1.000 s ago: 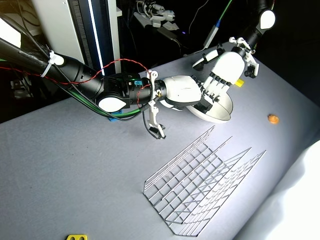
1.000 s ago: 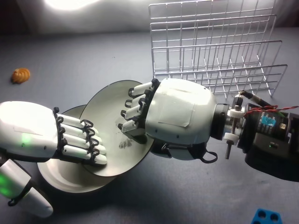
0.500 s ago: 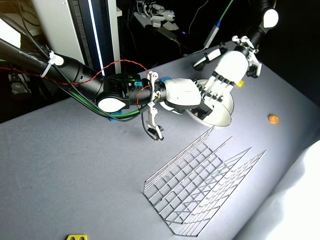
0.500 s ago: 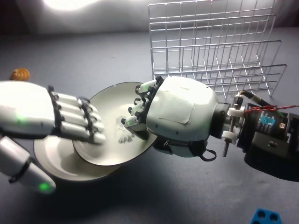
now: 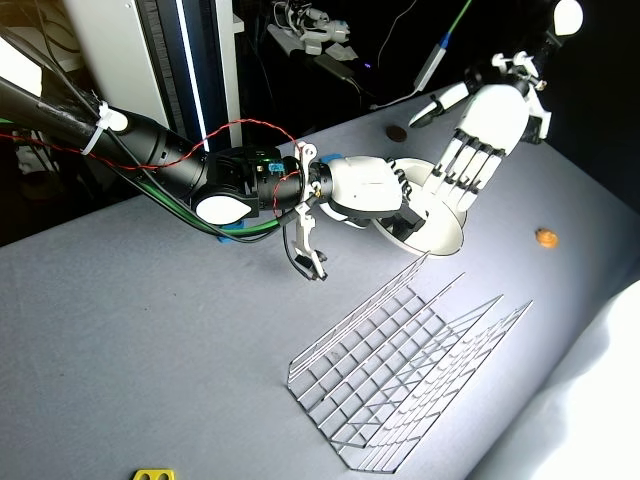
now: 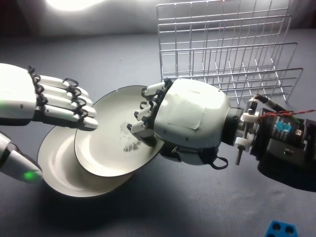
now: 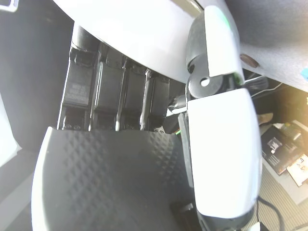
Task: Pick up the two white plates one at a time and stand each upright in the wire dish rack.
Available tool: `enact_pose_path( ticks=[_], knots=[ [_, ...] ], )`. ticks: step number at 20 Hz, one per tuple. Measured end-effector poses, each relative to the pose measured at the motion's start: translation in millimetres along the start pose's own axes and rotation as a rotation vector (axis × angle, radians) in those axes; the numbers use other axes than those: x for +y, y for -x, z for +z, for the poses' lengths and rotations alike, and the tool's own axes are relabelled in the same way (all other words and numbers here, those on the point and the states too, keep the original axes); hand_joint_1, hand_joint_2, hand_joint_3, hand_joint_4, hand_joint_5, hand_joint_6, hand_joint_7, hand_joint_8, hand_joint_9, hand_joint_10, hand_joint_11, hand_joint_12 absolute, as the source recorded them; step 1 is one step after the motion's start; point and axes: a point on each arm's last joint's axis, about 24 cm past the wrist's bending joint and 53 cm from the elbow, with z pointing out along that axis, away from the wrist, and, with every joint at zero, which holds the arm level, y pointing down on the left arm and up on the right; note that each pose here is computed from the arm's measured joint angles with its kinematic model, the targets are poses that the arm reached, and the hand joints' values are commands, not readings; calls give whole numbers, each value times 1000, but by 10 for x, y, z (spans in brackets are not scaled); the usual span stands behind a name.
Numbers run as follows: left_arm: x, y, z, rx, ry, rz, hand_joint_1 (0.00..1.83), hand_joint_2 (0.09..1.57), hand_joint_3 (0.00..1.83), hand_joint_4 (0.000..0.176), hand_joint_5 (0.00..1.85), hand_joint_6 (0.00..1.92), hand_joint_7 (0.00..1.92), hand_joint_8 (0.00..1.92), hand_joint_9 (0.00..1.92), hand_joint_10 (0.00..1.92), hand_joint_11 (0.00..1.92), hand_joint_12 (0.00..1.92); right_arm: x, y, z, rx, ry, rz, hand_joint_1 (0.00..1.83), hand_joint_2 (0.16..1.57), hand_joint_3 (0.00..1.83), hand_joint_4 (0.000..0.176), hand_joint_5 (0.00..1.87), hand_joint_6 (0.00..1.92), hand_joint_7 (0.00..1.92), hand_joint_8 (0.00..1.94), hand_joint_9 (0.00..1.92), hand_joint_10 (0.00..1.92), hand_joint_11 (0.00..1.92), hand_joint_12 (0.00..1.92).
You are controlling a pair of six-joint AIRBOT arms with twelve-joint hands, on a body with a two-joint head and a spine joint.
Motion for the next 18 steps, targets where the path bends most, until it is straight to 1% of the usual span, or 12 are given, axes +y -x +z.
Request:
enact_pose_path(
  ticks=[2,3,4,7,8,10,11,13,14,16,17,18],
  knots=[
    [-7,-3,-24,2,-2,0,0,1075,0,0,141,4,112,4,88,4,0,212,74,53,29,-12,11,13,1177,1186,0,21,850,1248,865,1131,928,563,581,1386],
    [-10,4,-41,0,-3,-2,0,1076,1,0,148,6,127,9,95,6,0,216,130,76,38,-15,20,18,1193,1161,0,22,898,1176,919,1051,963,574,623,1365],
    [-8,6,-53,-1,-2,-2,0,1068,0,0,100,4,81,7,54,3,0,109,184,82,41,-14,28,25,1189,1166,1,22,879,1200,907,1071,956,569,618,1361],
    [21,26,-119,-8,12,-3,0,1077,2,0,123,3,109,3,87,3,0,206,327,180,54,-23,48,44,1186,1171,1,21,868,1216,899,1080,963,554,625,1340],
    [37,29,-141,-9,18,-4,0,1076,1,0,122,1,109,1,85,1,0,189,367,248,66,-37,50,60,1186,1172,1,18,869,1219,893,1084,961,551,624,1338],
    [72,31,-172,-9,29,-3,0,1076,0,0,119,0,92,2,57,4,0,110,392,333,68,-52,53,64,1186,1175,0,16,870,1227,883,1096,958,567,633,1373],
    [112,21,-200,-9,41,-11,0,1076,0,0,136,3,110,4,76,7,0,128,397,366,59,-56,50,71,1193,1164,0,16,893,1190,902,1069,961,570,633,1375],
    [210,-1,-271,-3,69,-14,0,1064,0,0,160,4,144,5,117,8,0,234,397,417,35,-60,44,76,1189,1169,1,16,872,1220,900,1073,954,568,621,1371],
    [265,-10,-304,0,86,-15,0,1062,0,0,124,2,110,4,85,4,0,161,409,460,38,-64,43,81,1185,1175,2,16,863,1235,886,1092,946,566,613,1370],
    [330,-12,-364,1,109,-9,0,1065,0,0,141,7,119,6,89,5,0,174,456,556,67,-79,38,105,1186,1173,0,19,869,1222,894,1084,957,567,627,1362],
    [334,-8,-382,0,112,-8,0,1066,0,0,145,7,122,6,86,3,0,177,473,575,71,-81,39,106,1178,1185,3,21,844,1254,869,1126,942,567,612,1375],
    [339,-7,-411,0,115,-8,0,1071,2,0,128,4,96,6,60,3,0,104,500,604,75,-78,40,107,1173,1194,2,19,826,1285,853,1149,932,574,618,1378]
  ],
)
